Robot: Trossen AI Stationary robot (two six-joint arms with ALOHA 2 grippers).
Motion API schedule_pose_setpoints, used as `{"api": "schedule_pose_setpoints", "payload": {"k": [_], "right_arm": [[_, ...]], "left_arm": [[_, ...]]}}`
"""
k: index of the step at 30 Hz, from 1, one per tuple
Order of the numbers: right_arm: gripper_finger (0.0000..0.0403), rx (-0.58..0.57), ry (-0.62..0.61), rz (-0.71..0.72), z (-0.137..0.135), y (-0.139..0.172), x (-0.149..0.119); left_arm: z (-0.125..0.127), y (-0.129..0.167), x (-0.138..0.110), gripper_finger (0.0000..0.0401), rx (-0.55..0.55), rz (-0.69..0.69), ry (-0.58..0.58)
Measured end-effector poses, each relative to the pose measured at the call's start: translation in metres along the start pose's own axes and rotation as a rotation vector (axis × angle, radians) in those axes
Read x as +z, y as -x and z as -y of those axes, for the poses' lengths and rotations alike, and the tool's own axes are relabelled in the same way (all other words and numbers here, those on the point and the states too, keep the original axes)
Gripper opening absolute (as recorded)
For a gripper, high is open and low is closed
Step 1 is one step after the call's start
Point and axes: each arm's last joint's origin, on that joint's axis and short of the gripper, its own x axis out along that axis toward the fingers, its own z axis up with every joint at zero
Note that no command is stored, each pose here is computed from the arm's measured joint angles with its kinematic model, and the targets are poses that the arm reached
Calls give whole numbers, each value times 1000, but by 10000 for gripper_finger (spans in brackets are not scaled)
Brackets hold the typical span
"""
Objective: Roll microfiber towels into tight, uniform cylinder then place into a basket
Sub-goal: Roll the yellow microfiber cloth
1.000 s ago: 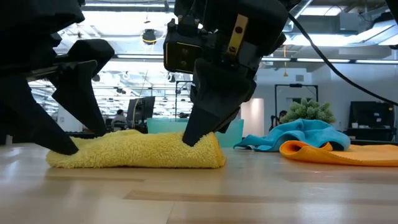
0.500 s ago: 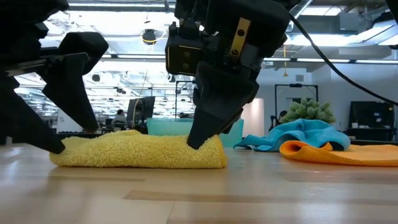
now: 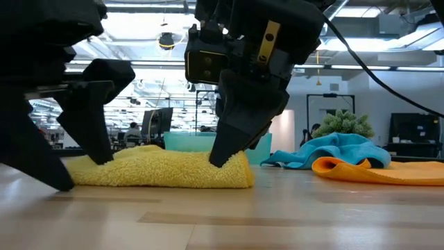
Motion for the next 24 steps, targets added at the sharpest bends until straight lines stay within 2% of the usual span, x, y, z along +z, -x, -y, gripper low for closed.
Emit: {"api": "schedule_pose_setpoints", "payload": {"k": [10, 14, 17, 24], "right_arm": [[9, 8, 48, -9, -3, -1, -1], [7, 10, 57, -12, -5, -2, -2], [13, 9, 61, -22, -5, -2, -3], [7, 12, 100, -30, -9, -4, -5]], "left_arm": [[-12, -11, -7, 174, 10, -78, 86], [-19, -15, -6, 166, 14, -85, 78], [-25, -18, -6, 137, 16, -94, 87], [-29, -21, -7, 26, 39, -91, 56]]}}
